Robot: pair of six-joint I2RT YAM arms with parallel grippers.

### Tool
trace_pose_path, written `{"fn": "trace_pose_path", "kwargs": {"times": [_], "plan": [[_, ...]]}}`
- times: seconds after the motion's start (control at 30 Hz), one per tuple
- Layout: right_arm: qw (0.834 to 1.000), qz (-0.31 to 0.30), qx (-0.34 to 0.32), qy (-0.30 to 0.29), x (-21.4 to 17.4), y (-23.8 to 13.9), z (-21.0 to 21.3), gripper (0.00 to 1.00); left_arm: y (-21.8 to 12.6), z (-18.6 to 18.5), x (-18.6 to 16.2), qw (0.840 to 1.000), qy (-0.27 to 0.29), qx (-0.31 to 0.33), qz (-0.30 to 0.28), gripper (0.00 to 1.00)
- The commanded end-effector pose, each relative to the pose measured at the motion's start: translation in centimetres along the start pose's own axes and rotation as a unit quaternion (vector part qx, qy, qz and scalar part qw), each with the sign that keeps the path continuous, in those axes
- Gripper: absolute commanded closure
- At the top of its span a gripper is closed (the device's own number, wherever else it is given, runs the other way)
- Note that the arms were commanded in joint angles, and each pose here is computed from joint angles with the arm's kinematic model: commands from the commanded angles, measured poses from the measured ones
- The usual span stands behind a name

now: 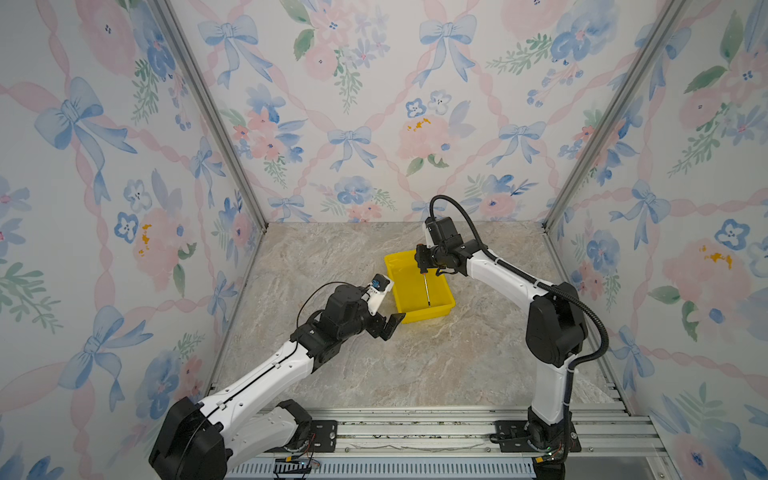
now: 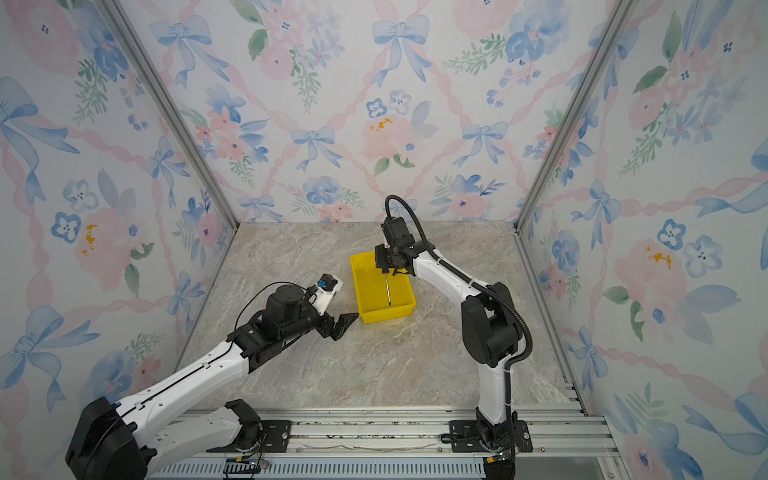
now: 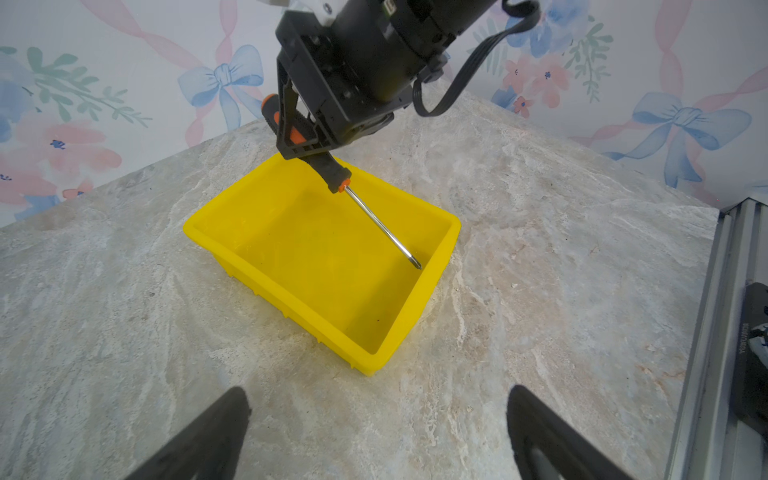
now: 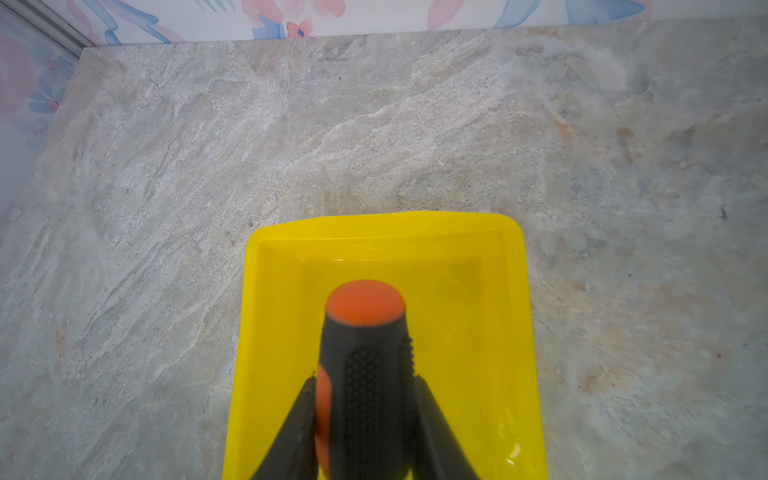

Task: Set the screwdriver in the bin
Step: 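Lift the screwdriver with the right gripper and carry it over the yellow bin, then lower the held screwdriver into the yellow bin with the right gripper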

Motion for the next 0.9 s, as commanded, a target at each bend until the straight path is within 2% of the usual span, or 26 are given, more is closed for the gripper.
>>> {"fn": "trace_pose_path", "kwargs": {"times": [0.0, 0.87], "plan": [[1.000, -0.021, 0.008, 0.017, 1.8, 0.5, -0.2, 1.00, 0.0, 0.0, -0.2, 1.000, -0.013, 0.005, -0.003, 0.02], [0.998, 0.063, -0.007, 0.016, -3.7, 7.9, -0.6, 1.00, 0.9, 0.6, -1.1, 1.000, -0.024, 0.018, 0.002, 0.03]]}}
Point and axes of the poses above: each gripper's point midway between its finger pads, its own y axis out along the fingers, its own z axis along the line the jaws close on, x = y × z, the point moved 2 cm from there along -y, back along the fingers, and after that the axes turned 6 degrees about -y, right-handed, at the moved point
